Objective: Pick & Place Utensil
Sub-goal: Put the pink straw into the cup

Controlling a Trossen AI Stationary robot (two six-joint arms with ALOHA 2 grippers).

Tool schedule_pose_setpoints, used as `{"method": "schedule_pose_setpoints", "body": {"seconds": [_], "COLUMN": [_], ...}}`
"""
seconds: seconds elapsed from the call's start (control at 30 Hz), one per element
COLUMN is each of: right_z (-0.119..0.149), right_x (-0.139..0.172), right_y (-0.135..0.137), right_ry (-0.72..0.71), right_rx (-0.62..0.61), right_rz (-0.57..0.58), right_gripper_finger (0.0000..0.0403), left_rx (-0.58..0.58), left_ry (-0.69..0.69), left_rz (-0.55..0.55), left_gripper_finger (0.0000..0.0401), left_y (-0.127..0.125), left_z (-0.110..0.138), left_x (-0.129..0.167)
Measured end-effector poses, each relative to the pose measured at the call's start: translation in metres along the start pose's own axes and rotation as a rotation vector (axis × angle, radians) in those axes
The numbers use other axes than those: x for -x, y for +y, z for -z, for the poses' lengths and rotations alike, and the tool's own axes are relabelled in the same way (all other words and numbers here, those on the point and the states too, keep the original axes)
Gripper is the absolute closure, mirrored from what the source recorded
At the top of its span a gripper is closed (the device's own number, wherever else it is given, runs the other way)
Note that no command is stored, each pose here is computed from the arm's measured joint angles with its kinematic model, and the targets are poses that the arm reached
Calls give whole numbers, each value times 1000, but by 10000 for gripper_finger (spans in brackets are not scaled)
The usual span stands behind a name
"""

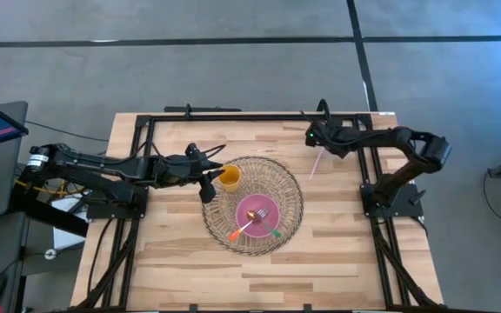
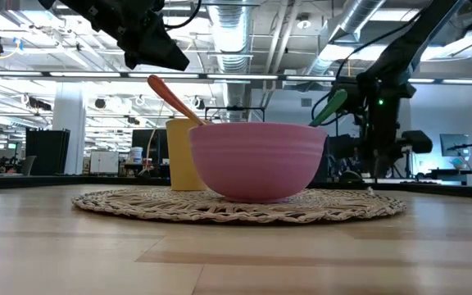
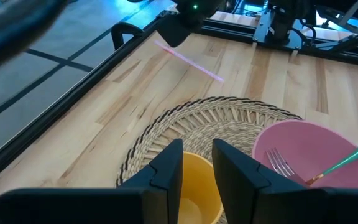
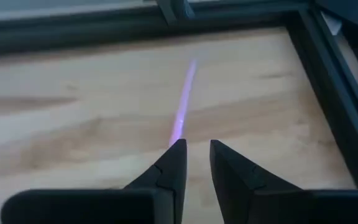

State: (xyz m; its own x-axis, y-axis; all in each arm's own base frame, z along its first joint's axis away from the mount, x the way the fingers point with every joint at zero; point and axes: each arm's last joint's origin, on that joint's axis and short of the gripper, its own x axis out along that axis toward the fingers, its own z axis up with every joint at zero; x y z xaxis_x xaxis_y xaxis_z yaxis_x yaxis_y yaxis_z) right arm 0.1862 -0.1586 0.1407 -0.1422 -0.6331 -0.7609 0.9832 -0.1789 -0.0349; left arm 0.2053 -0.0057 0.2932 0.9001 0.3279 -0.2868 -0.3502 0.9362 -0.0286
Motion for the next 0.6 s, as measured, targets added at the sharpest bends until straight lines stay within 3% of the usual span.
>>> {"method": "schedule_pose_setpoints", "body": {"seconds": [0.23, 0.4, 0.6], "right_z": [17, 27, 23], "right_x": [-26, -43, -32], "right_y": [9, 16, 18], "right_ry": [57, 17, 16], "right_rx": [-1, 11, -2], "right_rz": [50, 88, 28], "right_gripper_finger": [337, 337, 337], "left_rx": [-4, -7, -5], "left_ry": [-1, -1, -7], "left_rz": [14, 27, 30], "left_gripper_finger": [313, 313, 313], "left_y": [-3, -5, -6], "left_z": [0, 0, 0], "left_x": [1, 2, 2]}}
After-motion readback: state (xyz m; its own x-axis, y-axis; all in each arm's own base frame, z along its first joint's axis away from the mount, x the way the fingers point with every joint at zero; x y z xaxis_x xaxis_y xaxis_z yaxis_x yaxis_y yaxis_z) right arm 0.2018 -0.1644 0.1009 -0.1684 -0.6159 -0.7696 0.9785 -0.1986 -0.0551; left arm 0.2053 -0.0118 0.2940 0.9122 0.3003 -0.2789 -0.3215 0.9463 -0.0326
